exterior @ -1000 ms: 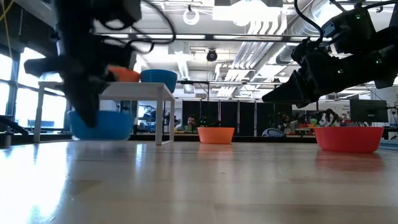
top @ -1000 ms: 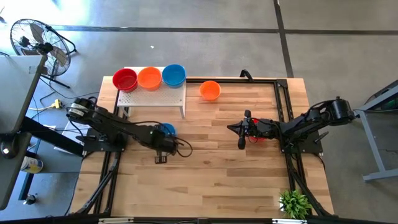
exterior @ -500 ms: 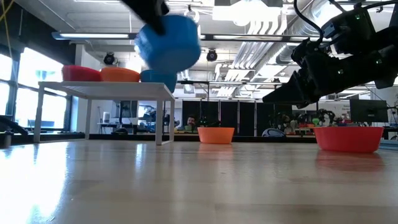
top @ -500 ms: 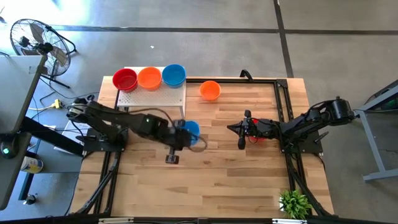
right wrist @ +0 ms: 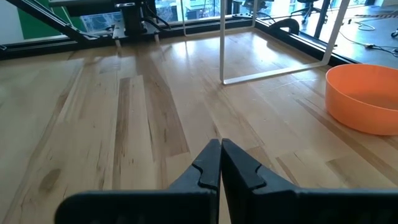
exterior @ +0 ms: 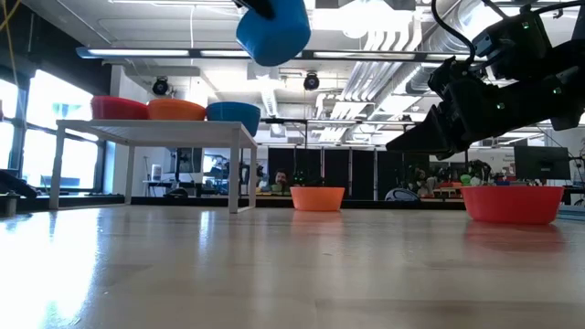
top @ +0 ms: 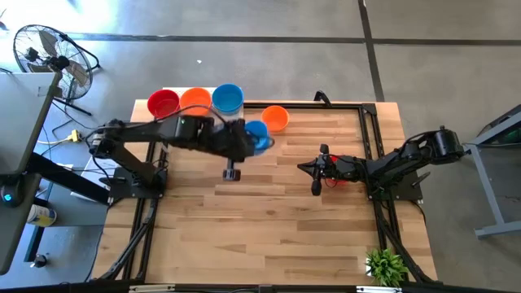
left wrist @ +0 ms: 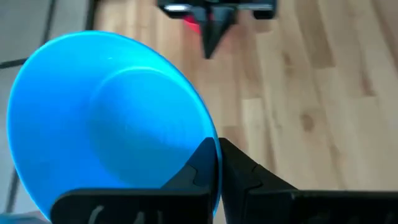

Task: Pick & Place Mini bowls
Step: Stack the blue bowl on top of the other blue bowls on the shelf

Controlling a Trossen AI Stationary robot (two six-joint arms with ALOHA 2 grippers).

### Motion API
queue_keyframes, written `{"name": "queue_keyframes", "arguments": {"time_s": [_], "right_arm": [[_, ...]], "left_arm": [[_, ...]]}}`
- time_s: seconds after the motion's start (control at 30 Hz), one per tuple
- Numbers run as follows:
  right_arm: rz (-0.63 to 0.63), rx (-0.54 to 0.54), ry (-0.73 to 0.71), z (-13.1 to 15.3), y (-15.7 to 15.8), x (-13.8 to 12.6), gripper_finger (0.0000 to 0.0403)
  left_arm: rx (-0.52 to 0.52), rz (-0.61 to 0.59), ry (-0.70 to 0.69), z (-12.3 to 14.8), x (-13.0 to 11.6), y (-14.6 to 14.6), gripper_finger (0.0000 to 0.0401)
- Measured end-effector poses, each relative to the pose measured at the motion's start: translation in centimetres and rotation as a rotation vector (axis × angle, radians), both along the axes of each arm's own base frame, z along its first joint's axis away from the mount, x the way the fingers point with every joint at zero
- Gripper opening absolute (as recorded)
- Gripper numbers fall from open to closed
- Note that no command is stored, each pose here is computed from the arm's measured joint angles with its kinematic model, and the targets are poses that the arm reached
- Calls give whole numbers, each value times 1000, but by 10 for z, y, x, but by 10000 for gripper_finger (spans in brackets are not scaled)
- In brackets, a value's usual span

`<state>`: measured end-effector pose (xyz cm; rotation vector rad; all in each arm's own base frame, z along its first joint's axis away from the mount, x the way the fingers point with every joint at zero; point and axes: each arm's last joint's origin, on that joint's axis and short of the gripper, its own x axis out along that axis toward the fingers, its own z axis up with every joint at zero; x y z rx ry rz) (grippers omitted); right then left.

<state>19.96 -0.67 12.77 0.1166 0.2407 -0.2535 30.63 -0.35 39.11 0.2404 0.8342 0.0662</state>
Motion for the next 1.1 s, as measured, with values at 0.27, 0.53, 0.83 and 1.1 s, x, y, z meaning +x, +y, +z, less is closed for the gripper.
{"name": "queue_keyframes", "arguments": {"time_s": [0.27,0.53,0.83,1.1], "right_arm": [[0,0,0,0,0,0,2],[0,0,1,0,0,0,2],[0,0,1,0,0,0,2],[0,-1,1,0,0,0,2]], "left_arm": [[27,77,-26,22,-8,31,1],[50,148,-24,33,-17,56,1],[49,209,5,32,-23,74,1],[108,257,20,33,-26,81,1]]}}
